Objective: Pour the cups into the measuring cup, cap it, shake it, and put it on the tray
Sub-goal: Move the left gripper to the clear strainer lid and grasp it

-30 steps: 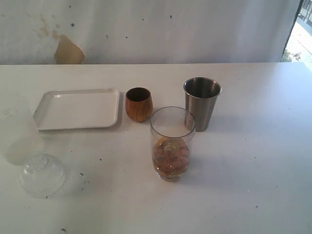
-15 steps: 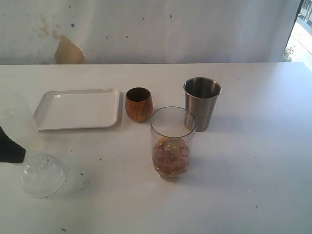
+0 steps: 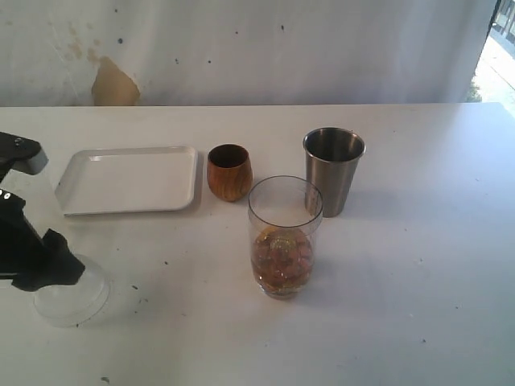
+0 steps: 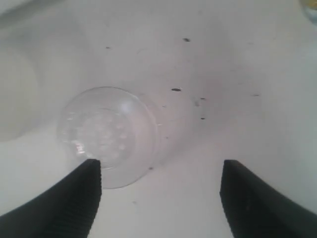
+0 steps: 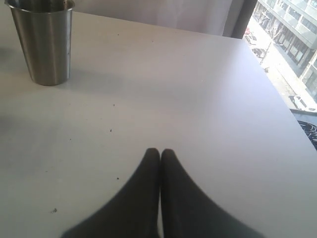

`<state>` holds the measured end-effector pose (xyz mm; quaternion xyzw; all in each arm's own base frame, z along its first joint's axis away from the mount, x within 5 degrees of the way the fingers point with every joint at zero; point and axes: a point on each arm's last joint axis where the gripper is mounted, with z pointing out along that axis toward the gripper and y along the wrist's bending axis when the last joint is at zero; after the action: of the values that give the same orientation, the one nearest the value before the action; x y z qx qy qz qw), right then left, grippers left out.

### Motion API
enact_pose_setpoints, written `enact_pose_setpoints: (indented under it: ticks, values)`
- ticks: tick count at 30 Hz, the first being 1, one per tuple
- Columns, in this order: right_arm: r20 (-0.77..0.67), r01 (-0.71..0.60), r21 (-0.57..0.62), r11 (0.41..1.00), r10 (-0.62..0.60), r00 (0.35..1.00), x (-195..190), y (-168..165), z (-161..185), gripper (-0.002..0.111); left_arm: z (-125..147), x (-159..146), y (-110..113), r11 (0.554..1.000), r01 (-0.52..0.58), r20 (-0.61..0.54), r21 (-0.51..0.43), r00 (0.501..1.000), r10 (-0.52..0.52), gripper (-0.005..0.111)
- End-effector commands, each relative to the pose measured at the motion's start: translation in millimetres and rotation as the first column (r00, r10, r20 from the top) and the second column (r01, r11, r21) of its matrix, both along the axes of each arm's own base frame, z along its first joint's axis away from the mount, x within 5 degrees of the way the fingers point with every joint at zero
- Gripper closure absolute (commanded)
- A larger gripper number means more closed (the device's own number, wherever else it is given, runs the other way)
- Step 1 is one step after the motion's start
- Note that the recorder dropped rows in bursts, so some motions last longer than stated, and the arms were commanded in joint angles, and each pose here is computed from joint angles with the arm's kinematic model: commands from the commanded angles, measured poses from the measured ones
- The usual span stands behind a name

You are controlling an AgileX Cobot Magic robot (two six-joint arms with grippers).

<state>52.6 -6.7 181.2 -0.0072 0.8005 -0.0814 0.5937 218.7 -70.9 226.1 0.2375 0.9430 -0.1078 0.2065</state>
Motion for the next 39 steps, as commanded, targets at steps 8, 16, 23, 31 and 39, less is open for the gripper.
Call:
enact_pose_setpoints:
  ticks: [8,16,23,31,39]
  values:
    - [0.003,0.000,-0.009,1.000,0.000,1.000,-0.1,-0.1,-1.2,0.108,-10.7,12.1,0.8,0.998,-0.054,0.010,0.037,0.999,0.053,0.041]
    - [0.003,0.000,-0.009,1.000,0.000,1.000,-0.1,-0.1,-1.2,0.108,-21.2,25.1,-1.1,0.998,-0.028,0.063,0.051,0.998,0.025,0.041]
    - [0.003,0.000,-0.009,1.000,0.000,1.000,-0.1,-0.1,-1.2,0.108,-29.6,28.7,-1.0,0.997,-0.021,0.044,0.071,0.999,0.018,0.041]
    - [0.003,0.000,-0.009,1.000,0.000,1.000,-0.1,-0.1,-1.2,0.108,-35.4,33.2,-1.0,0.996,-0.023,0.052,0.082,0.998,0.018,0.045]
    - [0.003,0.000,-0.009,1.000,0.000,1.000,-0.1,-0.1,-1.2,0.108,-48.1,31.0,1.3,0.991,0.005,-0.037,0.133,0.999,0.000,0.042]
